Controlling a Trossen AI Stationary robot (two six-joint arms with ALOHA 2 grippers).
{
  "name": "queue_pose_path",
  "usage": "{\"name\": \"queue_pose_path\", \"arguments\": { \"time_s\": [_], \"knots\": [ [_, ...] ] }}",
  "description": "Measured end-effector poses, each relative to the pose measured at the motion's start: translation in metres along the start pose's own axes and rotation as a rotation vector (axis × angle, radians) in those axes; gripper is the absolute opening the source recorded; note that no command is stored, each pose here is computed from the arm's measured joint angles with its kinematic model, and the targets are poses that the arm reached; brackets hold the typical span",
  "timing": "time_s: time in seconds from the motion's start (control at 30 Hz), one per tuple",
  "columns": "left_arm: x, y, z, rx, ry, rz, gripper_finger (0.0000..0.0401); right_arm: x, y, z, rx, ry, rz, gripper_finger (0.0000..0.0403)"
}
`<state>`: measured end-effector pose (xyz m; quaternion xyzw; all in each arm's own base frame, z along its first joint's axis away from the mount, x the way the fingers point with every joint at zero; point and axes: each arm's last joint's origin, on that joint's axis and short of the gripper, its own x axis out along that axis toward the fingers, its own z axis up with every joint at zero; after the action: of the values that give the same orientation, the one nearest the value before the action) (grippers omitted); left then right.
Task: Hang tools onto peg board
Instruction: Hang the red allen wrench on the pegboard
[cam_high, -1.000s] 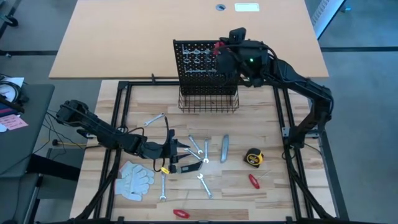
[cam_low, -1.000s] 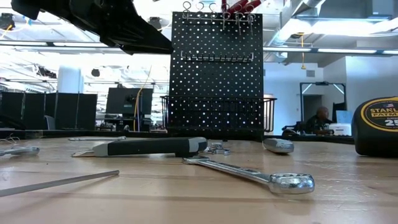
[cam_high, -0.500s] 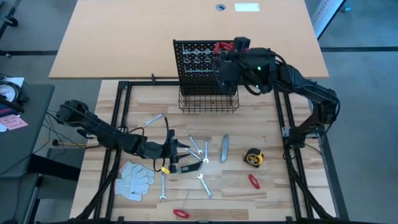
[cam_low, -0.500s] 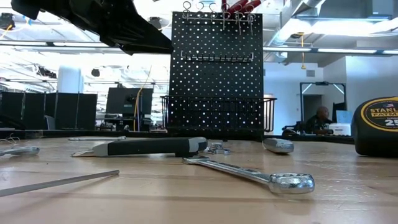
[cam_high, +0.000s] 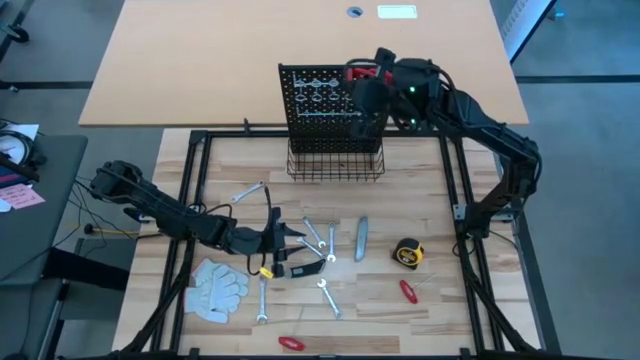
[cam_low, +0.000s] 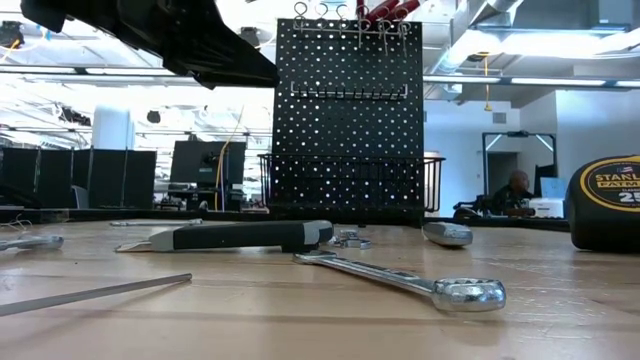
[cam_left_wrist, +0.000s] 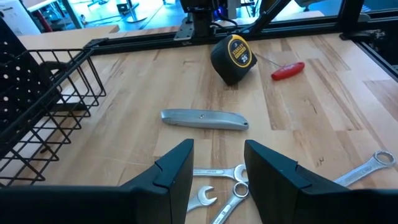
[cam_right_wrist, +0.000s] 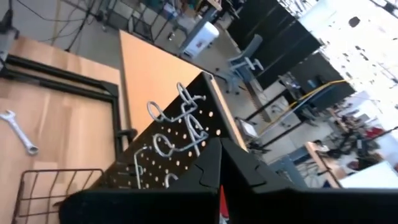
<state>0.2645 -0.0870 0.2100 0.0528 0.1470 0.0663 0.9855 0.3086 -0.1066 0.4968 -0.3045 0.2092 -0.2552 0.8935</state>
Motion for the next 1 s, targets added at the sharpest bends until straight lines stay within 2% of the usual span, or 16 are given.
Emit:
{"name": "queue_pose_path", "arguments": {
  "time_s": [0.23, 0.4, 0.73, 0.93, 1.0],
  "knots": [
    [0.0, 0.0, 0.0, -0.001, 0.004, 0.0, 0.0138, 0.013, 0.007, -0.01, -0.026, 0.069, 0.053, 0.001],
    [0.0, 0.0, -0.001, -0.001, 0.005, 0.0, 0.0138, 0.008, 0.007, -0.007, -0.052, 0.097, -0.003, 0.0009],
    [0.0, 0.0, -0.001, 0.001, 0.007, 0.0, 0.0138, -0.019, 0.011, -0.004, -0.11, 0.24, -0.112, 0.0009],
    [0.0, 0.0, -0.001, 0.002, 0.008, 0.0, 0.0138, -0.047, 0.018, 0.007, -0.122, 0.231, -0.139, 0.0009],
    [0.0, 0.0, -0.002, 0.006, 0.015, -0.002, 0.0138, -0.06, 0.023, 0.007, -0.083, 0.239, -0.113, 0.0009]
  ]
}}
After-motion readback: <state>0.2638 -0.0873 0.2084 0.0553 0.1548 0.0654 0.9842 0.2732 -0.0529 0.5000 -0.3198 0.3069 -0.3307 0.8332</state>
